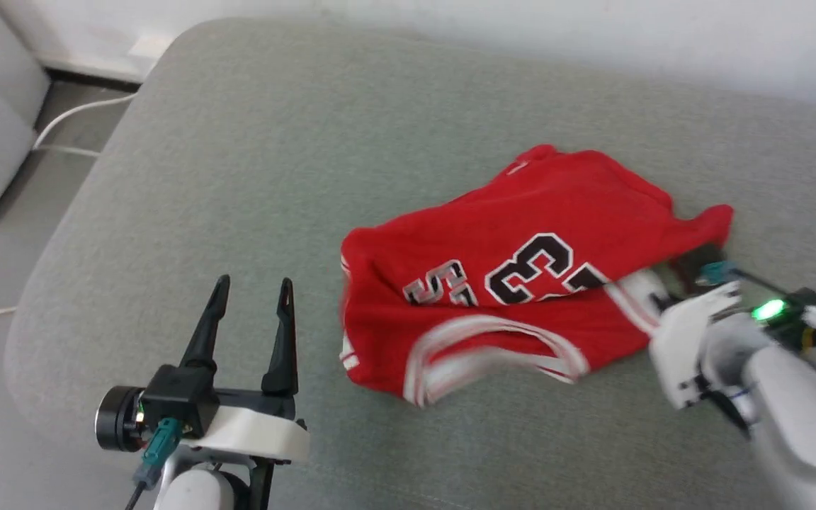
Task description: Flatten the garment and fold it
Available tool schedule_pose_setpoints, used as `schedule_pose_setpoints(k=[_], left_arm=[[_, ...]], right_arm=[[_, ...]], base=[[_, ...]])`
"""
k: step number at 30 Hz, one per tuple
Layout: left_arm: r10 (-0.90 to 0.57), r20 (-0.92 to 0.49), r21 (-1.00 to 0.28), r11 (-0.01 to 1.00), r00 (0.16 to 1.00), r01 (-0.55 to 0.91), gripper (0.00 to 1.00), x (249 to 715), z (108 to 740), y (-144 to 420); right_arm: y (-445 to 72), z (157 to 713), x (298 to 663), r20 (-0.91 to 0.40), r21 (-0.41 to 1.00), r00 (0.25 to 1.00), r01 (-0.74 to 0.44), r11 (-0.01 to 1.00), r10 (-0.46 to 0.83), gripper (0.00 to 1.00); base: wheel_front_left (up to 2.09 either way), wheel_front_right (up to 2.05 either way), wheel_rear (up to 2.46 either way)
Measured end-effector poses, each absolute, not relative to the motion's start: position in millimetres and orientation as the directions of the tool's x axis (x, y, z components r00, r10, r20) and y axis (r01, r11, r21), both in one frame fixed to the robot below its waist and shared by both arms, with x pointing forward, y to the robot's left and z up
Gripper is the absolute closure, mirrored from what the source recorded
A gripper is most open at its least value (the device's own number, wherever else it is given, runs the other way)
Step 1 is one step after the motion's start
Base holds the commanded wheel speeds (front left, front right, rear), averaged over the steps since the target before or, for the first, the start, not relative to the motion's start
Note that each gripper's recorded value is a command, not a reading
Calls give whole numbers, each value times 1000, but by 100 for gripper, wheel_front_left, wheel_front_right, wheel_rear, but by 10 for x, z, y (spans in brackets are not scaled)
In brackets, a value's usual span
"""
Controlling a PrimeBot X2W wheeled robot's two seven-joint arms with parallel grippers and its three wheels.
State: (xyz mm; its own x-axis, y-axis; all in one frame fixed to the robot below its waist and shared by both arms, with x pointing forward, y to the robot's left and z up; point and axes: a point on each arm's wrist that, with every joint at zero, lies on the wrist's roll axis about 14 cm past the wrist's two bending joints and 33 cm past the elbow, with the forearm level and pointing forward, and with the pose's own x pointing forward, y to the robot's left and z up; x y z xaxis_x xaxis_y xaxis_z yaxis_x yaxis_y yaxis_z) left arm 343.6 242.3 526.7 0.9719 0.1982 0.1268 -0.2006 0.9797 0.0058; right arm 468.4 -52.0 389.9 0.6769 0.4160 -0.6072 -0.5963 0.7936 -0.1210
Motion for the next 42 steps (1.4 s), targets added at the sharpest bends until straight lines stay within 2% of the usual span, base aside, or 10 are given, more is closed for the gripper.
schedule_pose_setpoints(k=[5,8,11,16,17,23,27,33,36,42], left_arm=[[147,149,-6,989,978,-148,0,3539,5321,2281],[110,152,-13,994,982,-109,0,3599,5322,2174],[75,150,-16,997,986,-74,0,3651,5306,2060],[6,124,-27,1000,992,-2,0,3746,5209,1844],[-14,110,-30,999,994,17,0,3760,5164,1790],[-102,-9,-72,992,995,101,0,3769,4771,1524],[-159,-160,-128,982,974,139,0,3699,4404,1367],[-194,-336,-172,975,922,142,0,3677,4101,1266],[-187,-382,-156,978,905,136,0,3746,4048,1253],[-103,-523,-33,994,846,101,0,3816,3798,1442]], right_arm=[[-1291,4247,4883,-523,-199,812,-412,889,259,100],[-1826,4409,4850,-488,-239,863,-272,932,127,100],[-2236,4443,4654,-484,-243,875,-148,959,12,100],[-2524,4204,4172,-556,-219,826,-36,975,-94,100],[-2539,4180,4111,-559,-206,823,-17,978,-103,0],[-2518,4455,4090,-427,-183,897,38,982,-114,0],[-2436,4692,4062,-317,-165,944,42,985,-93,0],[-2407,4810,3923,-234,-129,967,67,989,-96,0],[-2389,4790,3882,-224,-114,970,71,991,-95,0],[-2384,4705,3837,-229,-106,968,77,991,-100,0]], base=[[0,0,0],[0,0,0],[0,0,0],[0,0,0],[0,0,0],[0,0,0],[0,0,0],[0,0,0],[0,0,0],[0,0,0]])
